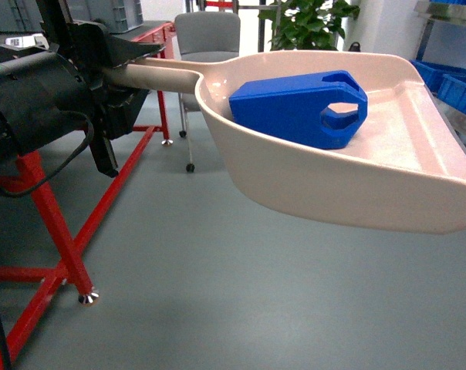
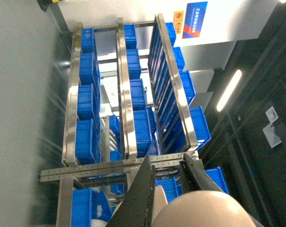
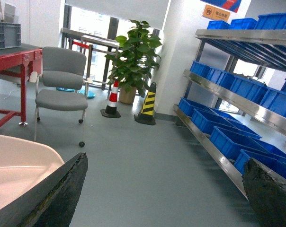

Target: Place part in tray to right shelf

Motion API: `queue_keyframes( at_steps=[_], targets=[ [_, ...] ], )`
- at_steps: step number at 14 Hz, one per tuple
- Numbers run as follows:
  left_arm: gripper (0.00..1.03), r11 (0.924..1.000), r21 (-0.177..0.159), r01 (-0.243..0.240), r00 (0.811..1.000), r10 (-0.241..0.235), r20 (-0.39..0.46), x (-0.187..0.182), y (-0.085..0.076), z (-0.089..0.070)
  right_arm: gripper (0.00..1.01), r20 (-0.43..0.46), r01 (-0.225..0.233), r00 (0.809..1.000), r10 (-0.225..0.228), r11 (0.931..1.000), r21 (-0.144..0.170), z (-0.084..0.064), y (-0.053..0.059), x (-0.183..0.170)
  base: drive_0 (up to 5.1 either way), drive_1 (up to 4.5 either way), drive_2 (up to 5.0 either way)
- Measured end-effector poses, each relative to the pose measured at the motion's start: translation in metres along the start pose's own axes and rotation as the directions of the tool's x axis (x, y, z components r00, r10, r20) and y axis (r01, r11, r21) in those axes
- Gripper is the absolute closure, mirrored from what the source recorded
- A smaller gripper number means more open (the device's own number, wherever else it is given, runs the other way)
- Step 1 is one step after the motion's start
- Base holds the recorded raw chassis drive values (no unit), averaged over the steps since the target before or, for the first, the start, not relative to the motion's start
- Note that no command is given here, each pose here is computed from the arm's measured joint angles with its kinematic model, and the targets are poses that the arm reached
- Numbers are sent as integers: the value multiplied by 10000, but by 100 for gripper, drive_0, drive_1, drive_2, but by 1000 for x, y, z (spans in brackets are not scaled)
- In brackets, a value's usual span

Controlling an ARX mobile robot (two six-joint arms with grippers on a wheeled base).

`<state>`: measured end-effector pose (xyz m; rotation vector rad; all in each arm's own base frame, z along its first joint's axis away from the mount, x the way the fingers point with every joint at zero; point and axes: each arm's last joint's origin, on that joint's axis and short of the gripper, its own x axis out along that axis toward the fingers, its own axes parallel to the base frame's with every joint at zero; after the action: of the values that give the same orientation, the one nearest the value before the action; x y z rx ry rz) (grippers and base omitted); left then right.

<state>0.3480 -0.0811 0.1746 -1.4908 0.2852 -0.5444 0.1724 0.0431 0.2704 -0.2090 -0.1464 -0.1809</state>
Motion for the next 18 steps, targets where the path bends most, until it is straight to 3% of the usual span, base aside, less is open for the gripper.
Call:
queue_keyframes(
  at_steps=[4, 18],
  targets=[
    [90, 10000, -17, -62, 10000, 62, 10, 0, 1, 0, 3, -23, -7, 10000, 7, 10000, -12, 0, 0, 0, -1, 425, -427],
    [90, 10000, 7, 2, 10000, -2, 42, 0, 0, 0, 3, 1, -4, 10000, 4, 10000, 0, 0, 0, 0, -158, -158, -158]
  ],
)
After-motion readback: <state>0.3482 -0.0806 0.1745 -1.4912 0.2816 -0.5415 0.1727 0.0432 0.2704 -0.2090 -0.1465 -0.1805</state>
